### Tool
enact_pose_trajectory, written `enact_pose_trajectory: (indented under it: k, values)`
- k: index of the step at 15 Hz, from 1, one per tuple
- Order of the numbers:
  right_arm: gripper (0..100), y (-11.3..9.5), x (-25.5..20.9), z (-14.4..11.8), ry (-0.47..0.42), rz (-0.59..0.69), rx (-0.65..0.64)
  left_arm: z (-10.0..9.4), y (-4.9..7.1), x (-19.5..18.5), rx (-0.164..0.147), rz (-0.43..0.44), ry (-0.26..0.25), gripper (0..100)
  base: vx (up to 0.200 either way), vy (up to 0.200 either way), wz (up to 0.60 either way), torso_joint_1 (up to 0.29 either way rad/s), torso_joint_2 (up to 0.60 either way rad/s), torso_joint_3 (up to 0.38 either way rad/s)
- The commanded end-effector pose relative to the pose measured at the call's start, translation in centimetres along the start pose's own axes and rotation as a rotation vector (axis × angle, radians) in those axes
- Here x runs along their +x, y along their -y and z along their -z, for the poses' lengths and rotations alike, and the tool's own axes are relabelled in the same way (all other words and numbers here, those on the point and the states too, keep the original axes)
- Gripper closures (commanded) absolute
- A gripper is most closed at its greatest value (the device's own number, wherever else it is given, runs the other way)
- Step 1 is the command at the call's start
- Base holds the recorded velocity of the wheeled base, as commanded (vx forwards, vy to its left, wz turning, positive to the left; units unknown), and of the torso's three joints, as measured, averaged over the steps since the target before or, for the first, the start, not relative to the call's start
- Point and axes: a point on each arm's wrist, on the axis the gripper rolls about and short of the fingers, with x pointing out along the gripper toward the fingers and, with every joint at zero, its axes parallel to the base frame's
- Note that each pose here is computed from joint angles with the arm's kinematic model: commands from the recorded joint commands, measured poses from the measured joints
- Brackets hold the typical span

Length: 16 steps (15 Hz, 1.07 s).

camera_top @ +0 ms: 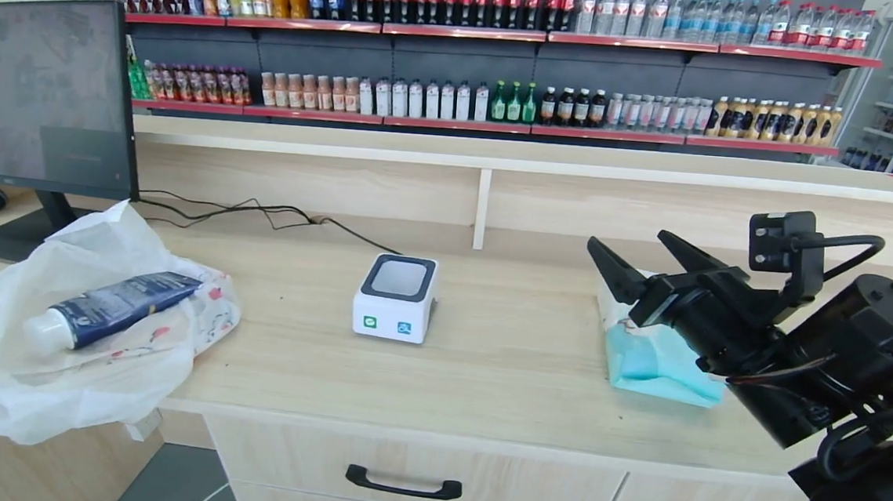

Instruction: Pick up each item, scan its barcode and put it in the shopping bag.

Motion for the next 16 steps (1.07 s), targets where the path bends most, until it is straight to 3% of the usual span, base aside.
enact_pose_trajectory:
  k: [1, 8, 11, 16]
  values:
    - [0, 0.0, -0.2, 0.0, -0.005, 0.000, 0.000, 0.0, 0.0, 0.0, 0.000, 0.000, 0.000, 0, 0.000, 0.000, 0.00, 0.000, 0.00, 0.000]
    - [0, 0.1, -2.4, -1.0, -0.006, 0.003, -0.007, 0.0, 0.0, 0.0, 0.000, 0.000, 0.000, 0, 0.000, 0.000, 0.00, 0.000, 0.00, 0.000]
    - [0, 0.0, -4.7, -0.9, -0.051, 0.000, -0.012, 0.0, 0.0, 0.0, 0.000, -0.001, 0.000, 0, 0.000, 0.000, 0.00, 0.000, 0.00, 0.000]
    - [0, -0.2, -5.4, -1.7, -0.031, -0.064, 0.039, 0.0, 0.0, 0.0, 0.000, -0.001, 0.000, 0, 0.000, 0.000, 0.00, 0.000, 0.00, 0.000]
